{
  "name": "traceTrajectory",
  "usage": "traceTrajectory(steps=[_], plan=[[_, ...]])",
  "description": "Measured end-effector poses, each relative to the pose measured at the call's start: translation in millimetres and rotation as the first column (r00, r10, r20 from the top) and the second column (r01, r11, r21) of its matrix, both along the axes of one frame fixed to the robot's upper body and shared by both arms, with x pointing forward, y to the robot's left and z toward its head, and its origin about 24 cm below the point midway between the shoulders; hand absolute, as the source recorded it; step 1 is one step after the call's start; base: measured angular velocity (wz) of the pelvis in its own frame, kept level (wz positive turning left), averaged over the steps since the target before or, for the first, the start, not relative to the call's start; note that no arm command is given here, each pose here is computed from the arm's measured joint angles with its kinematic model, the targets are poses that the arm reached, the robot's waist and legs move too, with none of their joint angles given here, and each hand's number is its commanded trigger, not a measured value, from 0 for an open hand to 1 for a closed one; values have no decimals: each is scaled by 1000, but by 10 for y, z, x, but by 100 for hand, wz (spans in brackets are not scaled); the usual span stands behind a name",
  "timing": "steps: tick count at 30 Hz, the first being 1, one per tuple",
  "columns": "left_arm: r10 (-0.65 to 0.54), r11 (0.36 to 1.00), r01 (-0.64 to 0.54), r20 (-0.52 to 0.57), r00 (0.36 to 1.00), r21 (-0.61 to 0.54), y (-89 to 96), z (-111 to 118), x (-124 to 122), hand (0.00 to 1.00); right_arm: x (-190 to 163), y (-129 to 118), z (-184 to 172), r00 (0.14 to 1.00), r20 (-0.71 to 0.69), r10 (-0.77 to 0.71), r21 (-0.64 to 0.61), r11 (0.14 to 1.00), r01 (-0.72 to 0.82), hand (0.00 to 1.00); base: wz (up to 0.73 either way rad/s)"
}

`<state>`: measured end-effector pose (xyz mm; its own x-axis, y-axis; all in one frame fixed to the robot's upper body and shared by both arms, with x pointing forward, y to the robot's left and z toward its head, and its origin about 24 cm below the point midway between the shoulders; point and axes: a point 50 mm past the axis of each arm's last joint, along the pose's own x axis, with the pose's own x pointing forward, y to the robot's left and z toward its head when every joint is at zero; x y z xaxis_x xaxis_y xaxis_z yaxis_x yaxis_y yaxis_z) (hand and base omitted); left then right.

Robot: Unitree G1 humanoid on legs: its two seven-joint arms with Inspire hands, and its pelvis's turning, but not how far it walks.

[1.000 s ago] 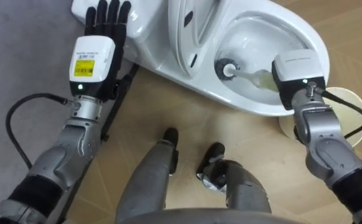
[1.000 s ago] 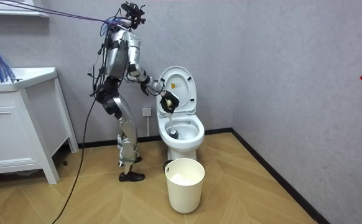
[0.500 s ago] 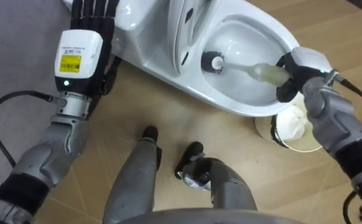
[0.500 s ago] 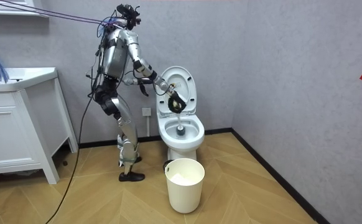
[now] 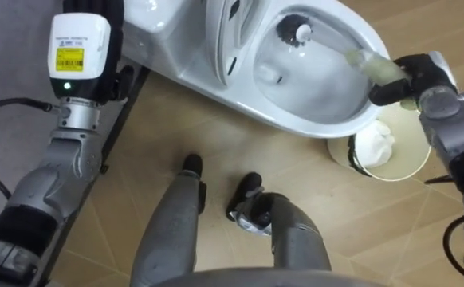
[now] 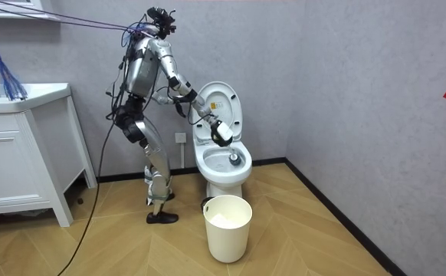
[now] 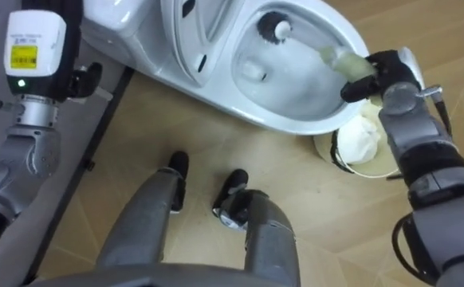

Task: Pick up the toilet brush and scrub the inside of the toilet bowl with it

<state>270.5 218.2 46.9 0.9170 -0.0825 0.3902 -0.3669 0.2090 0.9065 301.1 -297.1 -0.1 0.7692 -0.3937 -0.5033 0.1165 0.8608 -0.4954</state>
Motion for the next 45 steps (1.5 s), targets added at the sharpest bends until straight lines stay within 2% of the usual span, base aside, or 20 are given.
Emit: traceTrajectory(steps=[5, 7, 10, 12, 13, 17, 23, 26, 30, 33, 38, 41, 43, 45], plan=[[10, 999, -11, 19, 1000, 39, -21, 44, 46, 0, -17, -60, -24, 999, -16, -48, -5, 999, 48, 100, 12], [12, 999, -13, 10, 1000, 49, -24, 33, 46, 0, -17, -74, -17, 999, -29, -21, -65, 998, 19, 100, 5], [15, 997, -14, -10, 1000, 71, -42, 13, 54, 0, -12, -106, 4, 995, -67, 72, -245, 966, -86, 100, 0], [17, 998, -15, -34, 999, 57, -78, -18, 56, 0, 23, -77, 39, 978, -116, 174, -403, 892, -206, 100, 7], [17, 998, -15, -43, 999, 53, -96, -32, 58, 0, 33, -59, 44, 970, -133, 202, -440, 865, -240, 100, 6], [-15, 998, 21, -97, 995, 60, -211, -125, 52, 0, 31, 190, -112, 877, -329, 350, -600, 640, -480, 100, 1], [-60, 998, 62, -134, 989, 11, -419, -237, 4, 0, 23, 382, -176, 825, -430, 366, -711, 426, -559, 100, 5], [-75, 997, 75, -134, 988, -4, -445, -246, -18, 0, 37, 600, -150, 791, -447, 417, -739, 326, -589, 100, -10], [-99, 995, 98, -105, 989, -20, -469, -216, -36, 0, 26, 787, -94, 757, -476, 447, -750, 243, -615, 100, -4], [-128, 992, 125, -83, 988, -34, -502, -181, -46, 0, 13, 1013, 4, 705, -521, 481, -764, 104, -636, 100, -11], [-128, 990, 126, -34, 991, -65, -486, -124, -119, 0, -207, 1170, -8, 648, -563, 513, -735, 49, -677, 100, -2], [-133, 989, 130, -30, 991, -73, -453, -155, -155, 0, -256, 1152, -22, 638, -576, 510, -723, 46, -689, 100, 0], [-116, 991, 113, -25, 993, -77, -407, -185, -163, 0, -250, 1129, -26, 642, -575, 508, -721, 56, -690, 100, 0], [-105, 992, 103, -20, 994, -69, -350, -198, -181, 0, -240, 1049, -52, 665, -545, 511, -718, 125, -685, 100, 0]])
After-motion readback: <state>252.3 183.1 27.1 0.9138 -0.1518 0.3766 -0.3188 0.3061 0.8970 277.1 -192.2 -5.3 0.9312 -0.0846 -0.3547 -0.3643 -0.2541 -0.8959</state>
